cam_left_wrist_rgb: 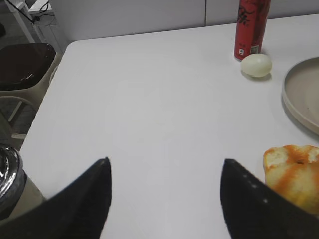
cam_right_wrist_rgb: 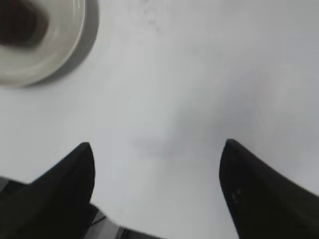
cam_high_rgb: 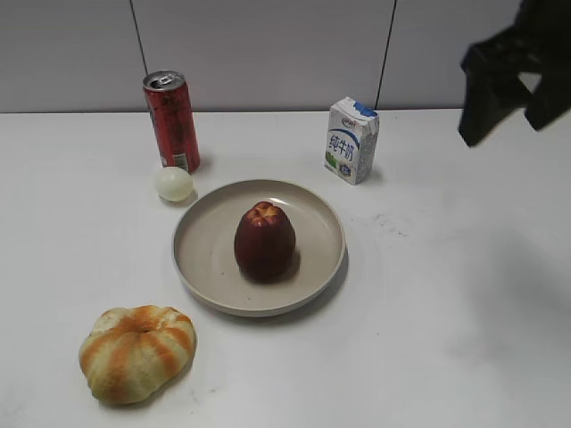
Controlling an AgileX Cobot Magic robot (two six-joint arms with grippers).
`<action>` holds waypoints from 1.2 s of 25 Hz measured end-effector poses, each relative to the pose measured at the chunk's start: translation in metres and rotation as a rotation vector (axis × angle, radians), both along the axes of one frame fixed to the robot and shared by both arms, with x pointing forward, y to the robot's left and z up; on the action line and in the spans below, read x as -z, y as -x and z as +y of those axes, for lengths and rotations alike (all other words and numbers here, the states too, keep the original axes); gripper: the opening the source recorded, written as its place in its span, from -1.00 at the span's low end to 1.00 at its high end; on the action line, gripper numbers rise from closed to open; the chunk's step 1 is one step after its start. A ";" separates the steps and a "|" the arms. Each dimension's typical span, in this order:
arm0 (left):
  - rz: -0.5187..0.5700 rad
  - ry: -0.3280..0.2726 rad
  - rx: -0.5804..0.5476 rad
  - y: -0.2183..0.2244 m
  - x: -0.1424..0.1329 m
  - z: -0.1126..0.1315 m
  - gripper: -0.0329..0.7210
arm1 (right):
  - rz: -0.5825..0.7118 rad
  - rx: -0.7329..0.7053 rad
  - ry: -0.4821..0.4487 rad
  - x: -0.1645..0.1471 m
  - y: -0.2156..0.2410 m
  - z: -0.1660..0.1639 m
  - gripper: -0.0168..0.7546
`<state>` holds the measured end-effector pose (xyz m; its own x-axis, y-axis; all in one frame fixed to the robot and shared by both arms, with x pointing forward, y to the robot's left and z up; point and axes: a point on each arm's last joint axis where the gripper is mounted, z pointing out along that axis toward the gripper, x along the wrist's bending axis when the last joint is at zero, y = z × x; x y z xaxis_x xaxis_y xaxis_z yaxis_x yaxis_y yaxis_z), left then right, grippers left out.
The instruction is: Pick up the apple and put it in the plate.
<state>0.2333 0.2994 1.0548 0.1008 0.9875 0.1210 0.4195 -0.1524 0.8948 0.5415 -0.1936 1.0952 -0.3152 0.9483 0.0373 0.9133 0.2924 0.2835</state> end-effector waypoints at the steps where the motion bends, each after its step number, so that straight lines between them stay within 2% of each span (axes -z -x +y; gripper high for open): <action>1: 0.000 0.000 0.000 0.000 0.000 0.000 0.47 | 0.019 0.001 -0.004 0.002 0.017 -0.005 0.64; 7: 0.000 0.000 0.000 0.000 0.000 0.000 0.47 | 0.021 0.006 -0.108 0.004 0.121 -0.031 0.58; 11: 0.000 0.000 0.000 0.000 0.000 0.000 0.47 | -0.084 0.001 -0.137 0.007 0.182 -0.052 0.58; 16: 0.000 0.000 0.000 0.000 0.000 0.000 0.47 | -0.257 0.043 -0.134 0.023 0.236 -0.077 0.58; 19: 0.000 0.000 0.000 0.000 0.000 0.000 0.47 | -0.357 0.066 -0.134 0.038 0.256 -0.088 0.58; 23: 0.000 0.000 0.000 0.000 0.000 0.000 0.47 | -0.507 0.069 -0.185 0.046 0.270 -0.093 0.58; 30: 0.000 0.000 0.000 0.000 0.000 0.000 0.47 | -0.541 0.069 -0.199 0.048 0.273 -0.094 0.58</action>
<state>0.2333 0.2994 1.0548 0.1008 0.9875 0.1210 0.4195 -0.1524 0.8948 0.2683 -0.2876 1.0477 -0.2763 0.9587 0.0677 0.6384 0.1304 0.7586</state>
